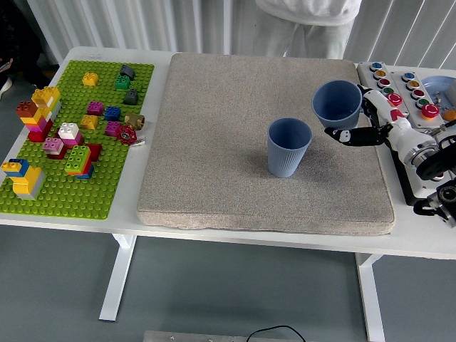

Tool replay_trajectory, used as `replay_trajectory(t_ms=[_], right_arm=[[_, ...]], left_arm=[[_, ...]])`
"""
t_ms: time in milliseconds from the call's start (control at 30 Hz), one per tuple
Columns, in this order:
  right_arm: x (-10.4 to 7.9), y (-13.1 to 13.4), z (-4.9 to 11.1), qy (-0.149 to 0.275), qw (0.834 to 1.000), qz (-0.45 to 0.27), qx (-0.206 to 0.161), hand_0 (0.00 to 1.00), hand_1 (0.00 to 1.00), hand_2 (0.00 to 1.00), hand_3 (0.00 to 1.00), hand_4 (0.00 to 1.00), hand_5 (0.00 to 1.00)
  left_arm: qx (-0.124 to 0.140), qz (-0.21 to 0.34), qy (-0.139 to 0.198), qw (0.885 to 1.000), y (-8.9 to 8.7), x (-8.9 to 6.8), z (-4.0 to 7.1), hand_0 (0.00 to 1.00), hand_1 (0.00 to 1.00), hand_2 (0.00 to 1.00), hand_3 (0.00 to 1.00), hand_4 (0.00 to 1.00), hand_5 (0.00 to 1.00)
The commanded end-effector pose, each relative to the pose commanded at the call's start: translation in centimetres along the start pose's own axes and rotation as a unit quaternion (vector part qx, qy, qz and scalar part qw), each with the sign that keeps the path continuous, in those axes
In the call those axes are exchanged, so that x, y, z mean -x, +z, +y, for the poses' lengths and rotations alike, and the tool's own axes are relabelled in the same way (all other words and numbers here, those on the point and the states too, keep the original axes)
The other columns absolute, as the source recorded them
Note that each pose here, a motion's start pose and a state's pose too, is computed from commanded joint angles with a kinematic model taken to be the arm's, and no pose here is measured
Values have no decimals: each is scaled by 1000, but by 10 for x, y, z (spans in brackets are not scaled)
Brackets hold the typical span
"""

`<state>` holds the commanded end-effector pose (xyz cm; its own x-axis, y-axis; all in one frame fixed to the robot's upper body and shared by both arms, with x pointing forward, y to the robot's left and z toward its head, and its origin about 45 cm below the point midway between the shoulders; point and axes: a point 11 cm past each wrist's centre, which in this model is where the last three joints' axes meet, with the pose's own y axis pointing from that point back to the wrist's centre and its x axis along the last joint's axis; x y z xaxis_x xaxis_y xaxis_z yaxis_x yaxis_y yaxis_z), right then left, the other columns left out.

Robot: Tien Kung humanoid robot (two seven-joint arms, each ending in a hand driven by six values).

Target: Pick cup pour cup place

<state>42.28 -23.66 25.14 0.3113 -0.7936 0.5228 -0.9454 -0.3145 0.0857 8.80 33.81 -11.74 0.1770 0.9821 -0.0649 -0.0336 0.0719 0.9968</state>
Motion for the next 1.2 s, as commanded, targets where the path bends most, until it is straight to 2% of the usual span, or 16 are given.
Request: replay_trajectory(t_ms=[433,700,1200], right_arm=[[6,-9,-2,14,997,81,-8,827,775,713,786,725,50],[3,-19,-4,37,984,172,-15,828,775,713,786,724,51],[9,-34,1,54,965,255,-27,835,776,713,789,725,55]], left_arm=[[0,0,0,1000,0,0,0,800,837,873,796,521,998],[-1,-1,0,1000,0,-1,0,800,838,873,794,522,998],[-4,0,0,1000,-3,-1,0,801,838,873,794,521,998]])
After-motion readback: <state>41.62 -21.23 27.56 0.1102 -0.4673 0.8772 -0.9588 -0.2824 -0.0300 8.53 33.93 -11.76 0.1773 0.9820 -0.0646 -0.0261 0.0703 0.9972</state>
